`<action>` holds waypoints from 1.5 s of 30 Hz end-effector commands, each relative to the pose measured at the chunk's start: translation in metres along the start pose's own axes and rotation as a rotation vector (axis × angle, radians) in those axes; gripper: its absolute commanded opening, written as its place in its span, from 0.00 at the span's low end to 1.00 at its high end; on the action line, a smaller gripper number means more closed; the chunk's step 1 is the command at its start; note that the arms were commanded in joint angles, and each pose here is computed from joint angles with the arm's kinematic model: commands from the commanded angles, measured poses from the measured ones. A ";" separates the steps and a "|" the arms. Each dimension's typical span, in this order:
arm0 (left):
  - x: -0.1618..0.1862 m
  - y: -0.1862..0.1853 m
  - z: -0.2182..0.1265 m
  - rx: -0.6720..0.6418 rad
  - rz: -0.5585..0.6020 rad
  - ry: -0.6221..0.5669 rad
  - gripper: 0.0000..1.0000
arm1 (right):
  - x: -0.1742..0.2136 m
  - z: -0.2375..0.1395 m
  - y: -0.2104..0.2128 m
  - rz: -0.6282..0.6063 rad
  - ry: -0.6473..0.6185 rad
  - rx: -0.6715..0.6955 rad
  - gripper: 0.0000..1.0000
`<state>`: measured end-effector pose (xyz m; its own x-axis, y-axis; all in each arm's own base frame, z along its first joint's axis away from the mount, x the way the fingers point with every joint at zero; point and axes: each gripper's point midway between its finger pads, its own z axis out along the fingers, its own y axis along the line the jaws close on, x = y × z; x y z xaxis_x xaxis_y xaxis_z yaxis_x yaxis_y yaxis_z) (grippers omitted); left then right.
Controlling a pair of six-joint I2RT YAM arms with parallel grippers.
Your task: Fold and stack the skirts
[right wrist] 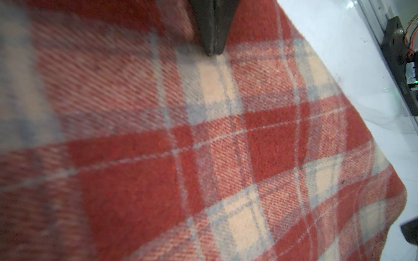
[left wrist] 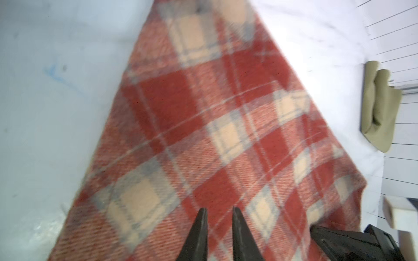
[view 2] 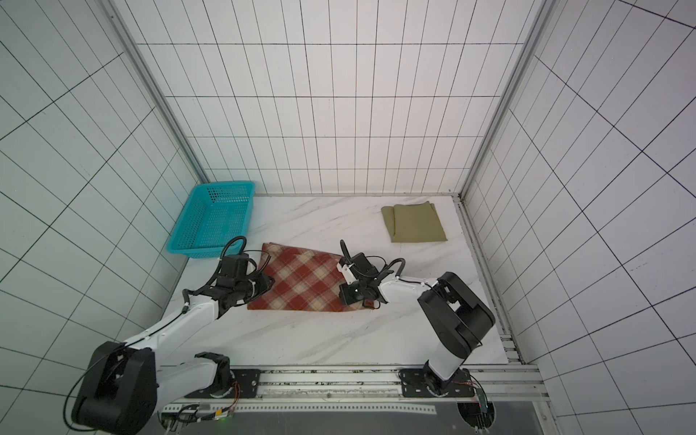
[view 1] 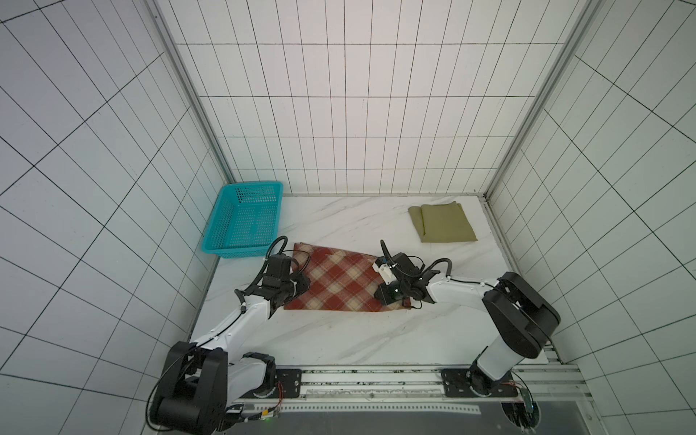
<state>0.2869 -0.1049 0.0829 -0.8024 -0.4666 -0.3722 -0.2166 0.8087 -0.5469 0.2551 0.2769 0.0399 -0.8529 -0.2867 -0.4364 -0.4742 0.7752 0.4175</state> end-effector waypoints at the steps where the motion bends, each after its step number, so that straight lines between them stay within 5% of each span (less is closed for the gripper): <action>1: -0.002 -0.036 -0.006 0.066 0.093 -0.022 0.22 | -0.033 -0.039 0.006 0.012 -0.079 -0.012 0.00; 11: 0.082 -0.125 0.052 0.237 0.284 0.205 0.22 | -0.001 -0.059 -0.035 0.142 -0.137 0.023 0.00; 23: 0.126 -0.090 0.101 0.130 0.288 0.323 0.20 | 0.030 -0.037 -0.065 0.236 -0.097 0.029 0.00; 29: 0.123 -0.101 0.093 0.158 0.334 0.323 0.20 | 0.010 -0.066 -0.064 0.268 -0.200 -0.017 0.00; 31: 0.120 -0.117 0.086 0.204 0.370 0.315 0.20 | 0.002 -0.080 -0.066 0.282 -0.248 -0.031 0.06; 34: 0.117 -0.139 0.076 0.248 0.423 0.305 0.21 | -0.006 -0.097 -0.073 0.296 -0.322 -0.031 0.32; 38: 0.122 -0.163 0.072 0.309 0.454 0.327 0.21 | -0.005 -0.104 -0.086 0.332 -0.353 -0.063 0.52; 45: 0.129 -0.179 0.086 0.331 0.496 0.363 0.21 | 0.006 -0.091 -0.094 0.384 -0.335 -0.162 0.59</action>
<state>0.2716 -0.3330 0.0775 -0.9104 0.0771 -0.4064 0.3316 0.7236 -0.6054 0.2871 0.1452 0.0817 -0.8453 0.2248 -0.4847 -0.1799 0.7345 0.6543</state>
